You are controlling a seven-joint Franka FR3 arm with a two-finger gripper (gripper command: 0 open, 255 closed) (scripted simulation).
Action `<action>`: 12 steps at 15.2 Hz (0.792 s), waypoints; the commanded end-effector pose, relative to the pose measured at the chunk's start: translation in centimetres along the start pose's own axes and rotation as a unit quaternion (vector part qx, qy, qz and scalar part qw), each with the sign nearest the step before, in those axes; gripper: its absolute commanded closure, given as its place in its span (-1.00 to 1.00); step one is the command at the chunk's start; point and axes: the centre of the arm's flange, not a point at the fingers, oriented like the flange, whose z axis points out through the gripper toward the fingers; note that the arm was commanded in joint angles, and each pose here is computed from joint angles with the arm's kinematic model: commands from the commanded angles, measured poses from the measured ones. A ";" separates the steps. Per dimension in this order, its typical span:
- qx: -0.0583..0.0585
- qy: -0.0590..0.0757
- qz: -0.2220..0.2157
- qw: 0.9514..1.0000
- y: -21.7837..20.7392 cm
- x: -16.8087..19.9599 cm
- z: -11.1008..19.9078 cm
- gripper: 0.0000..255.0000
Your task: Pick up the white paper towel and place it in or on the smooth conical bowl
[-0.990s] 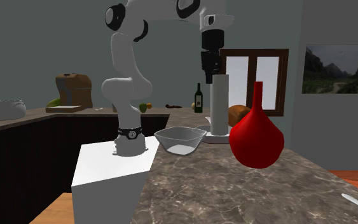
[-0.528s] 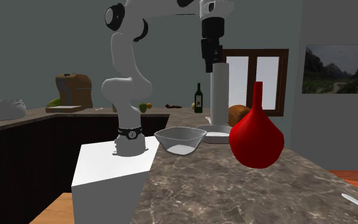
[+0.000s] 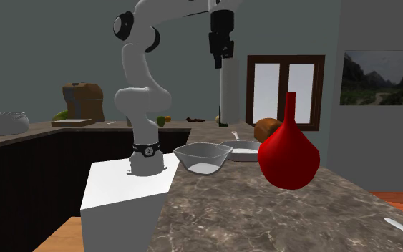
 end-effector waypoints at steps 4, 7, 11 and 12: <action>0.000 -0.001 0.000 1.000 -1.7 -5.6 -2.9 1.00; 0.000 -0.001 0.000 1.000 -2.7 -9.0 -4.7 1.00; 0.000 -0.001 0.000 1.000 -3.0 -10.2 -3.7 1.00; 0.000 -0.001 0.000 1.000 -3.0 -10.2 -3.2 1.00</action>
